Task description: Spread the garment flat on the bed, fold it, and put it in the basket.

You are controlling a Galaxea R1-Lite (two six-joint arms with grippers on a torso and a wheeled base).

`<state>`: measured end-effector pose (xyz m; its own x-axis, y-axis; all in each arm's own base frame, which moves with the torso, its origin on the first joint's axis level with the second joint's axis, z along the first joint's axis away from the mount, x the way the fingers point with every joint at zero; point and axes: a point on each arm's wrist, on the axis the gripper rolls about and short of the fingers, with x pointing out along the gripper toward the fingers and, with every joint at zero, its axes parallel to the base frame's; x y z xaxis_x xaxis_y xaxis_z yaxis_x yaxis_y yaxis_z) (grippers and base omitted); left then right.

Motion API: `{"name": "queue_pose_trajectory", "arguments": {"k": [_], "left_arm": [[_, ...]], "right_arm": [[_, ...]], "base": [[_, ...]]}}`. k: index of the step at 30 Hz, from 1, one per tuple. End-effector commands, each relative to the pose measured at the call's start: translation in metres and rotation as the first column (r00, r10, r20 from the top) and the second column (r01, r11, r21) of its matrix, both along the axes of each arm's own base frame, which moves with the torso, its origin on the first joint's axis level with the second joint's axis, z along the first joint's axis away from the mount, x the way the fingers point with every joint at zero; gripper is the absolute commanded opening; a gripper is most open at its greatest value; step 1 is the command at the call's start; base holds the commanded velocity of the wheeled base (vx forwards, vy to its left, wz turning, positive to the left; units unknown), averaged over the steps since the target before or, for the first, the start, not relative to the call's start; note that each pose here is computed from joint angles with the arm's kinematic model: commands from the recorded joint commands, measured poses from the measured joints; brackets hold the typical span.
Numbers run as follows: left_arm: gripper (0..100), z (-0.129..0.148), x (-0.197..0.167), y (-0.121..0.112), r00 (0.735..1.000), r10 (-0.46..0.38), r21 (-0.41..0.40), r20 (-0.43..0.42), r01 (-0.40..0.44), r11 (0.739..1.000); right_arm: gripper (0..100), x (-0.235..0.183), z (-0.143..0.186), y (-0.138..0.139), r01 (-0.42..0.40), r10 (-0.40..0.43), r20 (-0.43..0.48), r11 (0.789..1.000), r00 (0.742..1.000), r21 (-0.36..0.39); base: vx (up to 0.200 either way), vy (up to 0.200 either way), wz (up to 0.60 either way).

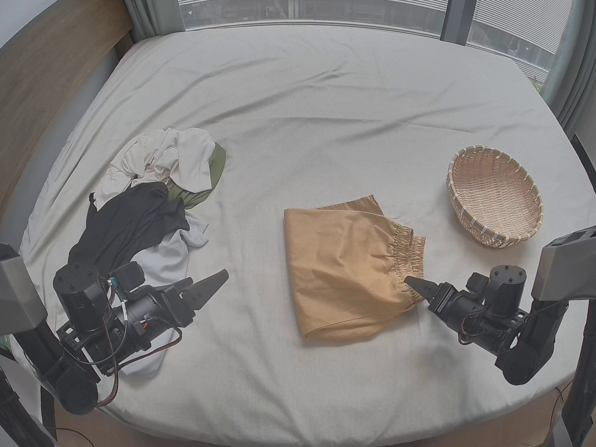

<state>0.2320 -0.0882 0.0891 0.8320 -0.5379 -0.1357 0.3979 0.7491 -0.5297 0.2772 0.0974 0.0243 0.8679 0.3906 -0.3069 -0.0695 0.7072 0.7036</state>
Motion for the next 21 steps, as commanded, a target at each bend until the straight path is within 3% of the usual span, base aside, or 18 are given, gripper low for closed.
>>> {"name": "queue_pose_trajectory", "arguments": {"k": [1,9,21], "left_arm": [[100,-0.001,-0.004,0.002,1.0,0.001,0.002,-0.011,-0.001,1.0],[100,-0.002,-0.006,0.002,1.0,0.001,0.005,-0.019,-0.001,1.0],[100,-0.004,-0.008,0.002,1.0,0.004,0.014,-0.027,-0.003,1.0]], "right_arm": [[100,0.005,-0.015,0.005,-0.012,0.011,-0.033,1.0,0.999,-0.012],[100,0.016,-0.035,0.014,-0.03,0.029,-0.059,0.999,0.998,-0.02],[100,0.031,-0.027,0.025,-0.067,0.067,0.015,0.998,0.998,0.011]], "base": [[0.0,0.0,0.0],[0.0,0.0,0.0],[0.0,0.0,0.0]]}}
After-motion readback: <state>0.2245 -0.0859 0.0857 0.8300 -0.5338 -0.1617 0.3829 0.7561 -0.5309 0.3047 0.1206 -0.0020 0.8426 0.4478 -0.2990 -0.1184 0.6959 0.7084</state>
